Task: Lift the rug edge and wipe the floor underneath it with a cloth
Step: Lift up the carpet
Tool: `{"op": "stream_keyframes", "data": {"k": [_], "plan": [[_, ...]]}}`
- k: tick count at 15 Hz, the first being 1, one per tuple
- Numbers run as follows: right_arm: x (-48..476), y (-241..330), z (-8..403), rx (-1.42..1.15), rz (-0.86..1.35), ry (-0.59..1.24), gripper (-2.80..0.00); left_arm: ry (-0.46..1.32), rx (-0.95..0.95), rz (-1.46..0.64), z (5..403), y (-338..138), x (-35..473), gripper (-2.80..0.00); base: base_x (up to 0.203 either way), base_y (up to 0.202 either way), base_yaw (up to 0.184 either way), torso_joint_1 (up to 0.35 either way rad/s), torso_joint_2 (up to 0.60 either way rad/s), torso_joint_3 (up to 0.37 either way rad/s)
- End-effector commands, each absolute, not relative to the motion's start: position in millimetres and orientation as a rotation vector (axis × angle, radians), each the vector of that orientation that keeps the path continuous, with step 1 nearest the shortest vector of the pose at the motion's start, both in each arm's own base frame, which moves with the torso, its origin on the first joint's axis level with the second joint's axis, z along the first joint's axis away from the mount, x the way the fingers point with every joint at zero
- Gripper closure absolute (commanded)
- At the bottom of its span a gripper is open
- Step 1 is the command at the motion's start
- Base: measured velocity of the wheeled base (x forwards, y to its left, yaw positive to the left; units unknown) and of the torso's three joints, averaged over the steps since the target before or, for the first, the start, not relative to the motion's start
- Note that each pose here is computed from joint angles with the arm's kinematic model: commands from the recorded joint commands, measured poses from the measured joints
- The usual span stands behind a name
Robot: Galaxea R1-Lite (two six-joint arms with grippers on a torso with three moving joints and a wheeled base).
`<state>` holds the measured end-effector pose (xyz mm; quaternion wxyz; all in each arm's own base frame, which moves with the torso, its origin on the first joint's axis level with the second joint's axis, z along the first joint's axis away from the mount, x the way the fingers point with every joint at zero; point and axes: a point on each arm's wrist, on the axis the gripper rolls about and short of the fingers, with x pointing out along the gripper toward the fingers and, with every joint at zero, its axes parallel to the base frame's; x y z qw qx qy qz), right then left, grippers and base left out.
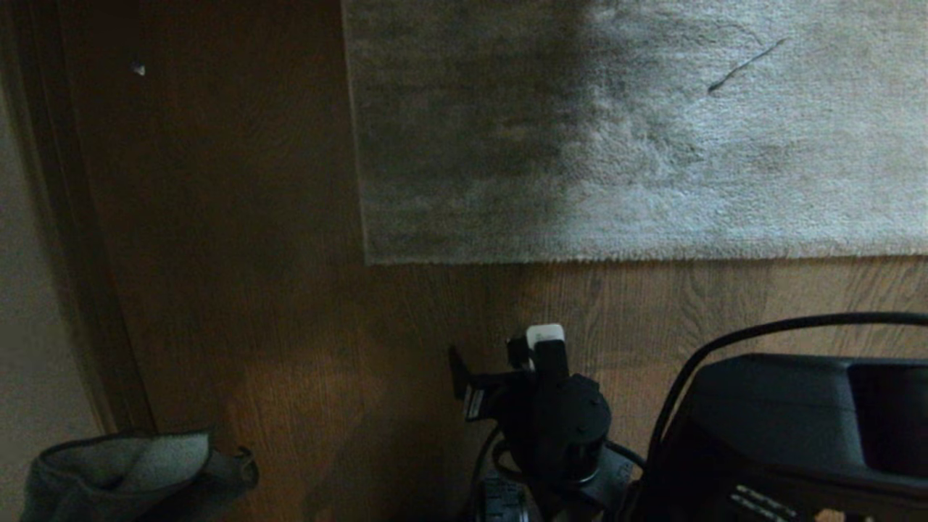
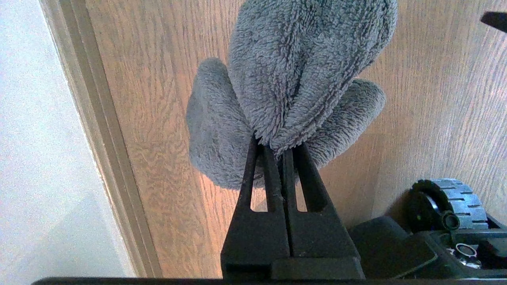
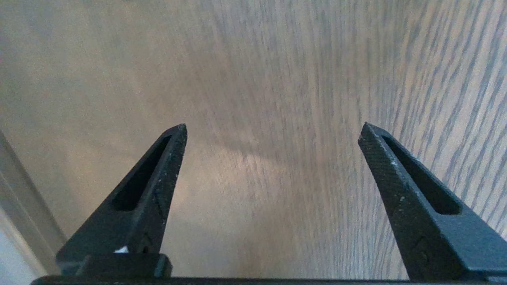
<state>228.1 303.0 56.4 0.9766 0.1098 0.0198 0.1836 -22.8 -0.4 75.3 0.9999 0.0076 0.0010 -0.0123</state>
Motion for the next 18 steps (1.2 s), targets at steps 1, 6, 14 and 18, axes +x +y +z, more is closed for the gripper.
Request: {"op": "stream_keyframes", "data": {"k": [1,6,14,18], "plan": [[237.2,300.8,54.2,0.247,0.347,0.010,-2.80,0.001,0.015,-0.025,75.3,-0.4,-22.8,0.00,0.000,0.000,0.000,0.000,0.00,0.000],[265.5,288.6,56.9,0.256,0.272,-0.026,-2.80,0.001,0.015,-0.025,75.3,-0.4,-22.8,0.00,0.000,0.000,0.000,0.000,0.00,0.000],[285.4,298.3,78.8,0.278,0.256,-0.129,-2.80,0.001,0.015,-0.025,75.3,-0.4,-22.8,0.00,0.000,0.000,0.000,0.000,0.00,0.000],[295.5,307.3,90.0,0.311,0.256,-0.186,-2.80,0.001,0.015,-0.025,75.3,-0.4,-22.8,0.00,0.000,0.000,0.000,0.000,0.00,0.000]]}}
